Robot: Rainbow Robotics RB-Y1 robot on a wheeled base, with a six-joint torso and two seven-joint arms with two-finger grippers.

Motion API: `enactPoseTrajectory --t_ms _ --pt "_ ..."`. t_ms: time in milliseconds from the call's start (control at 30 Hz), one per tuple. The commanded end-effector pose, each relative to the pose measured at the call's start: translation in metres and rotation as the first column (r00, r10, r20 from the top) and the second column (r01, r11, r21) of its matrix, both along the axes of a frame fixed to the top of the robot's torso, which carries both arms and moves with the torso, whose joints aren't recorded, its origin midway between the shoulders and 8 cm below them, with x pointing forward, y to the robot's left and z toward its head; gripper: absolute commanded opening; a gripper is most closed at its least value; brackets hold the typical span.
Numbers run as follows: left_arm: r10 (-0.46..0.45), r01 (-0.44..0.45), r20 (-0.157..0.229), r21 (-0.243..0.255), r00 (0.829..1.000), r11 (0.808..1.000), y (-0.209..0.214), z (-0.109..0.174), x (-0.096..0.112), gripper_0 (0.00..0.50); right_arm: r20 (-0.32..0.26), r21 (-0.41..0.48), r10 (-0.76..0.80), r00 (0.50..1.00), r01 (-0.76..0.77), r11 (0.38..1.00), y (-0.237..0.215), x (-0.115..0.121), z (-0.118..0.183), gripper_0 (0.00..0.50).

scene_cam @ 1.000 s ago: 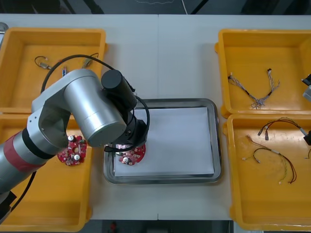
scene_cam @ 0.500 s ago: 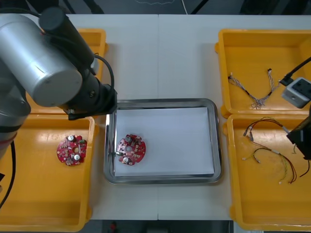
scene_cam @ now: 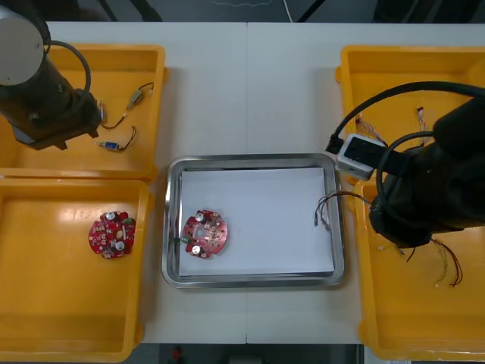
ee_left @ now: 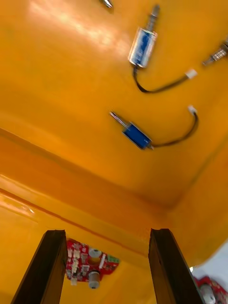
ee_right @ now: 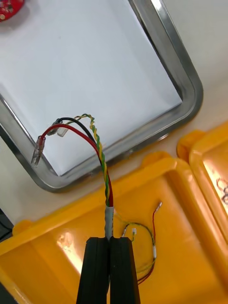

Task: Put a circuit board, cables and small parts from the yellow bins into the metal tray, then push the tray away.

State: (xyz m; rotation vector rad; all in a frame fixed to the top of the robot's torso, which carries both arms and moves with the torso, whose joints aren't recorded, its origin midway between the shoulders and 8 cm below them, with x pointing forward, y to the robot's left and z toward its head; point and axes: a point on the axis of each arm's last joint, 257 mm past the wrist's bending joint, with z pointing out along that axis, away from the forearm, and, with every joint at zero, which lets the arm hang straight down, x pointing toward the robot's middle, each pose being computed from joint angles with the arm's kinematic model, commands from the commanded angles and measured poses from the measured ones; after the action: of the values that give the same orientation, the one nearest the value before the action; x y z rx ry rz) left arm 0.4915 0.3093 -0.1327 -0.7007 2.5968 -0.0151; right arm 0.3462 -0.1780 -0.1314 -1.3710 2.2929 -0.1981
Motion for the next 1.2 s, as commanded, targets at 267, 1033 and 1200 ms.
enactPoseTrajectory --t_ms 267,1033,1200 --pt "0.185 -0.171 0.17 -0.092 0.968 0.981 0.07 0.054 0.065 0.5 0.045 -0.043 0.292 0.955 -0.29 0.956 0.097 0.015 -0.014 0.0" --pt "0.282 -0.237 0.281 -0.183 0.917 0.954 0.088 0.037 0.165 0.5 -0.049 -0.178 0.46 0.887 -0.461 0.87 0.12 0.049 -0.131 0.0" --pt "0.266 -0.229 0.306 -0.15 0.914 0.962 0.086 0.018 0.177 0.5 -0.042 -0.19 0.467 0.884 -0.466 0.864 0.124 0.052 -0.153 0.0"
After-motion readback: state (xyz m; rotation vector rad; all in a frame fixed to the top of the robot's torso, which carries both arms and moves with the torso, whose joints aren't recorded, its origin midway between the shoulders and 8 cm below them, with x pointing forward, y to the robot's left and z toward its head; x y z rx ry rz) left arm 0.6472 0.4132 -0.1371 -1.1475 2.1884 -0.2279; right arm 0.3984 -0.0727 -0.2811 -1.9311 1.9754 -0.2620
